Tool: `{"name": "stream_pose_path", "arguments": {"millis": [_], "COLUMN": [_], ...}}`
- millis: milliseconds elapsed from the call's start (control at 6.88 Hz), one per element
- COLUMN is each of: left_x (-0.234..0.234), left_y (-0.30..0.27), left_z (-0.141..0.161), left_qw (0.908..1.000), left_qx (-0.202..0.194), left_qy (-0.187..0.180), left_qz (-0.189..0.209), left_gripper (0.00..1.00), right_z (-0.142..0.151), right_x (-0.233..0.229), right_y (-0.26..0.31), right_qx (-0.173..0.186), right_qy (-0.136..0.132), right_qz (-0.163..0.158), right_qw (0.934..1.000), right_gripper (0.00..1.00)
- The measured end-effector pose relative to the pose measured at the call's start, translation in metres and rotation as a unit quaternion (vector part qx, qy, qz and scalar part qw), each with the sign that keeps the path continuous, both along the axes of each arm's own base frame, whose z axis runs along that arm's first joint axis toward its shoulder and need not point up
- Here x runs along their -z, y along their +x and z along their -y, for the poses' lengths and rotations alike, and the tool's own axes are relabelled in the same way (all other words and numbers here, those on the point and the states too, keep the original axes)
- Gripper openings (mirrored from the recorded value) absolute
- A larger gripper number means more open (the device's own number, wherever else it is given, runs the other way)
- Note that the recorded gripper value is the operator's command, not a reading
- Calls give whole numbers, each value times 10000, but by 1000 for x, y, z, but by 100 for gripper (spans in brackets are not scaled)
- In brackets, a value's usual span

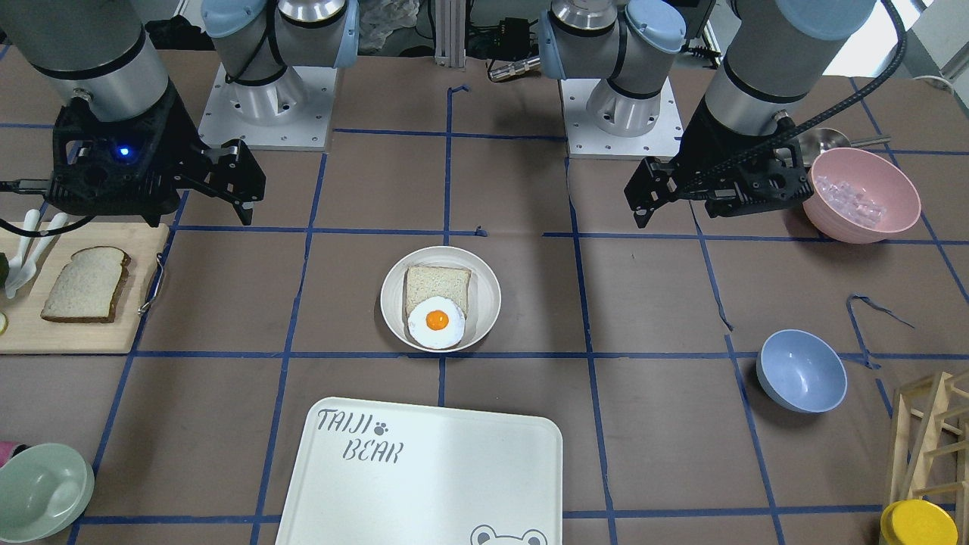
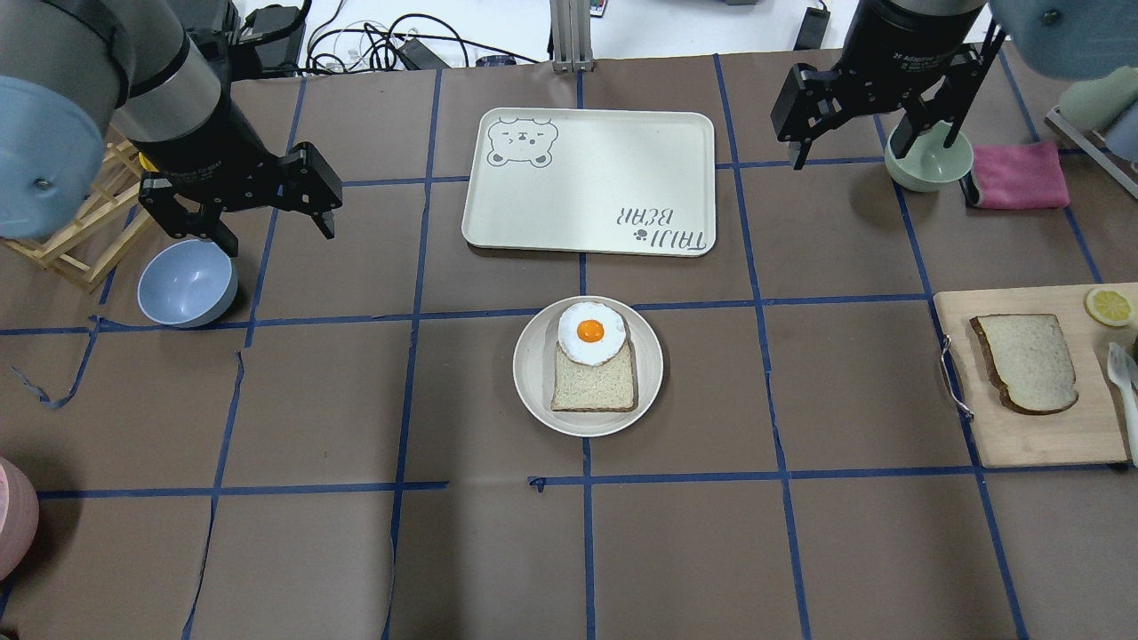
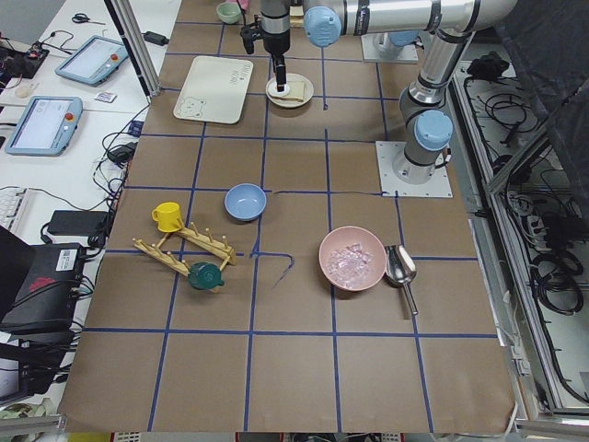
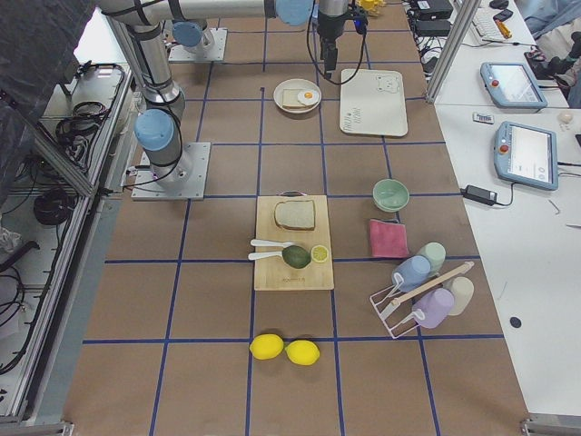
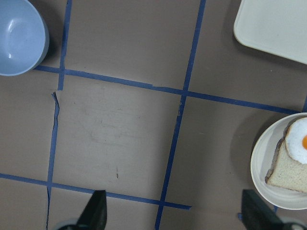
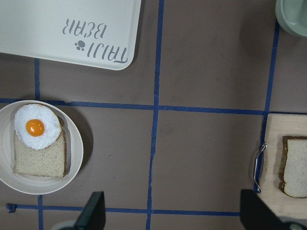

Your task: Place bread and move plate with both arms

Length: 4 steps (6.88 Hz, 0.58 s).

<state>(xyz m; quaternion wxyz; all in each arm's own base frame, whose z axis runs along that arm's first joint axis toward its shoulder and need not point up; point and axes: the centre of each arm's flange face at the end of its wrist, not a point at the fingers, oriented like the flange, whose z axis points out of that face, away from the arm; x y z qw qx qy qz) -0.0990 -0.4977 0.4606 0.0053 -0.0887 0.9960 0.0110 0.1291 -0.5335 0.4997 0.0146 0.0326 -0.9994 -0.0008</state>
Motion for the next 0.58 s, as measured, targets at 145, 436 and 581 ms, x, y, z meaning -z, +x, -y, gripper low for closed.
{"name": "stream_pose_path", "arguments": {"millis": [145,436,581], "left_x": [1,3,3], "left_y": [0,0,0], "left_z": [0,2,2], "left_qw": [10000,10000,10000], "left_qx": [2,16,22], "left_qy": [8,37,34], "left_qz": [6,10,10], "left_gripper": [100,100,100], "right_z": [0,-1,-2], "right_x": [0,4,9], "right_y": [0,0,-1], "right_qx": [-3,-28,-16], "right_qy": [6,56,105], "right_qz": [19,30,40], "right_qw": [10000,10000,9999], "right_gripper": [100,99,99]}}
